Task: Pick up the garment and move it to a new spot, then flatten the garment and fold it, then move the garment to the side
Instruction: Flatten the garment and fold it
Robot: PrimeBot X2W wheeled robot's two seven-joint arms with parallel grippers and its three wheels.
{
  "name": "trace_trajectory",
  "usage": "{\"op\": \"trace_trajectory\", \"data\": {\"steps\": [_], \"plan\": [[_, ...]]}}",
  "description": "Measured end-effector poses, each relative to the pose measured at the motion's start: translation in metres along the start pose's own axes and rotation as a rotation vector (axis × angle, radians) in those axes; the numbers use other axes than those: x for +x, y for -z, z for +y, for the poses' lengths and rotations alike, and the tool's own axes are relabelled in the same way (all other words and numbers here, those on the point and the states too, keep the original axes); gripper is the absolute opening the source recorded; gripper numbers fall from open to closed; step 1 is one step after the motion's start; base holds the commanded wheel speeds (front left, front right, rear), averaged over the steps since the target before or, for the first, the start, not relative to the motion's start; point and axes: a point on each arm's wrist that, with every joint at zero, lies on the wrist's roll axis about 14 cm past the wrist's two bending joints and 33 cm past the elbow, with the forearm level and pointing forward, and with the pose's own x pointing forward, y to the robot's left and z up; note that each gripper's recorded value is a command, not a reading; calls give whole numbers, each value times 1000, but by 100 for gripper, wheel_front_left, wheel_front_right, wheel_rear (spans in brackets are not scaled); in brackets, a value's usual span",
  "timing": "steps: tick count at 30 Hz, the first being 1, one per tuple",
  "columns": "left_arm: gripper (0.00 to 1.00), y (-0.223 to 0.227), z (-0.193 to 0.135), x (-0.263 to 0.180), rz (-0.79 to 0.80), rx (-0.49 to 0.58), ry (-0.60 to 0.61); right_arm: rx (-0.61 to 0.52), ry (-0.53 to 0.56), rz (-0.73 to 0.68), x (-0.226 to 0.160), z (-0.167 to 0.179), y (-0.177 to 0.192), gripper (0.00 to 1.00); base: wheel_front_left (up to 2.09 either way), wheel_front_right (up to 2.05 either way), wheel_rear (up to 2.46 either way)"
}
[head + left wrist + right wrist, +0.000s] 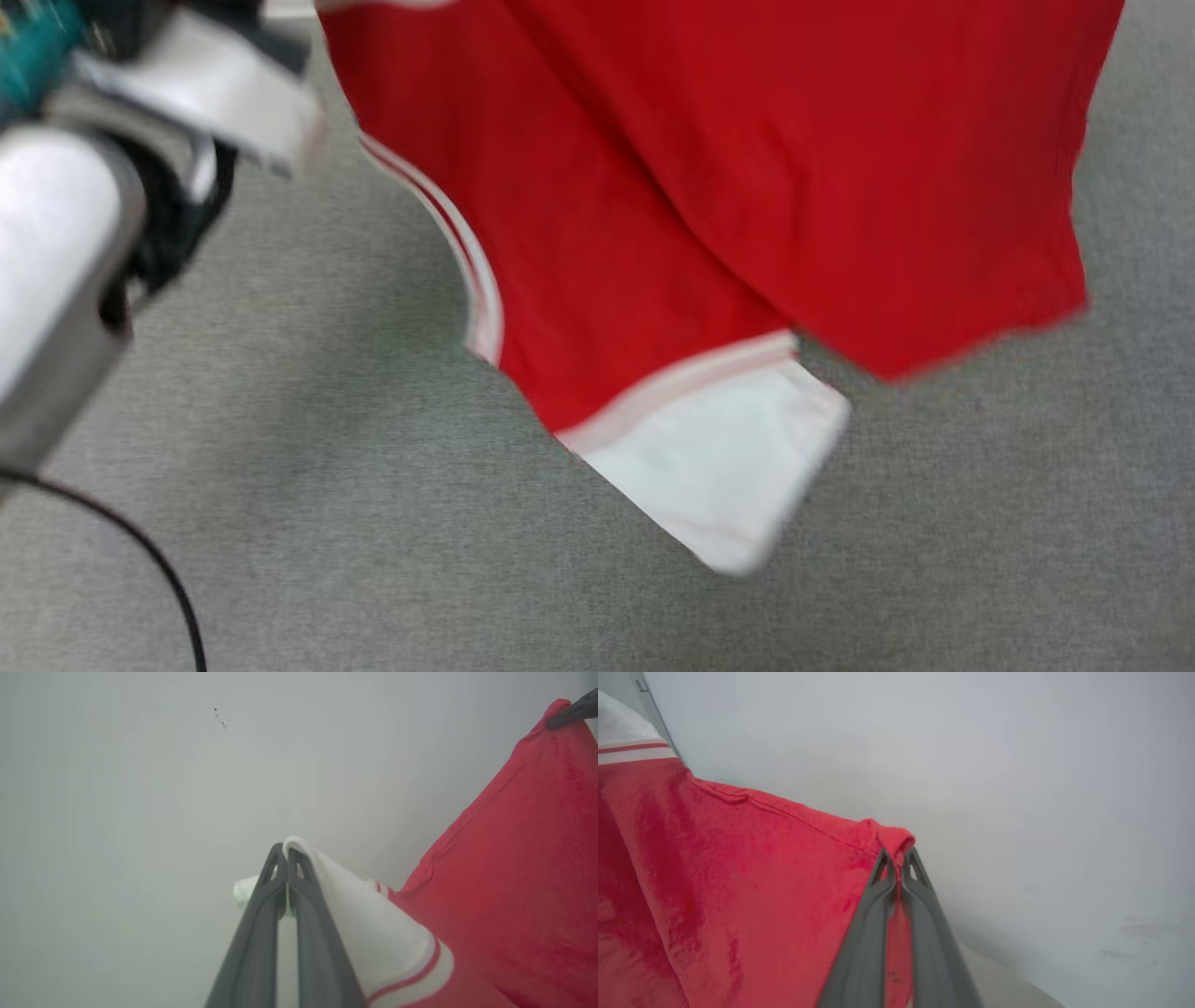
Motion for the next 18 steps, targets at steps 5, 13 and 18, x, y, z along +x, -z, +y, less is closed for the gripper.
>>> {"op": "trace_trajectory", "data": {"steps": [5,13,18], "plan": [[0,-22,11,49,-77,53,18,-29,80,-78,17,-27,-28,0,0,0,0],[0,-57,31,113,-185,125,9,-79,188,-174,44,-63,-69,0,0,0,0],[0,-79,48,138,-229,172,-8,-103,227,-232,53,-74,-97,0,0,0,0]]}}
